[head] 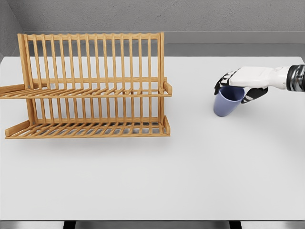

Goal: Right arm put cup on second shelf

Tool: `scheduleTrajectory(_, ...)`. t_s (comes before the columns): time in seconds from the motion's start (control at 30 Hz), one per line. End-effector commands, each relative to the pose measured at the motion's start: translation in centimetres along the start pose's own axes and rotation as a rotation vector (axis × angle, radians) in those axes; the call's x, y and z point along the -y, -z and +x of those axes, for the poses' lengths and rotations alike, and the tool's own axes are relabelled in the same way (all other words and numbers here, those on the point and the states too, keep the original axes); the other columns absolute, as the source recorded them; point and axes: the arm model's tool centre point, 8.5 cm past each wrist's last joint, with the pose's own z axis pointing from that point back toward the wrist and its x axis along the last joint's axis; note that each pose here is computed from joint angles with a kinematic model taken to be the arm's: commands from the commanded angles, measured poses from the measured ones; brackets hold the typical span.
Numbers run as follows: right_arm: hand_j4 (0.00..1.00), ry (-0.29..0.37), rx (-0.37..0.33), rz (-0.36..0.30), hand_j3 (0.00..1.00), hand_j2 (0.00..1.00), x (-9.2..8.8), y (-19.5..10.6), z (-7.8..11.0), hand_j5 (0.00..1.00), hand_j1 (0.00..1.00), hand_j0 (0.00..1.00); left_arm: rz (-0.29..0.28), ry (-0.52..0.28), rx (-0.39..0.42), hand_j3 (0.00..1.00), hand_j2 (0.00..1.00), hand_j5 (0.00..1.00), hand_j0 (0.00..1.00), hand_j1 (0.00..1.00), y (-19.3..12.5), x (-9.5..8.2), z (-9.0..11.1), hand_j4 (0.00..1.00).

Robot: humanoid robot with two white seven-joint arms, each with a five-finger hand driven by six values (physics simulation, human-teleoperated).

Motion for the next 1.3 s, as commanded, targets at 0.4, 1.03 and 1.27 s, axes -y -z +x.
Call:
scheduleTrajectory(0.4, 0.6, -0.078, 0.01, -0.139, 0.6, 0.6, 4.9, -2.5, 1.3, 0.6, 0.6, 0.6, -0.001, 0.0, 0.0, 1.0, 1.0, 1.0, 1.0, 1.0, 0.0, 0.0, 0.0, 1.0)
scheduleTrajectory(1.03, 0.6, -0.32, 0.116, -0.246, 0.6, 0.6, 10.4, -4.6, 8.2, 0.6, 0.6, 0.6, -0.001, 0.0, 0.0, 1.0, 1.0, 1.0, 1.0, 1.0, 0.0, 0.0, 0.0, 1.0)
scheduleTrajectory(1.27, 0.59, -0.396, 0.178, -0.275, 0.59, 0.59, 11.8, -4.1, 11.1, 0.59, 0.59, 0.59, 0.001, 0.0, 0.0, 1.0, 1.0, 1.0, 1.0, 1.0, 0.0, 0.0, 0.0, 1.0)
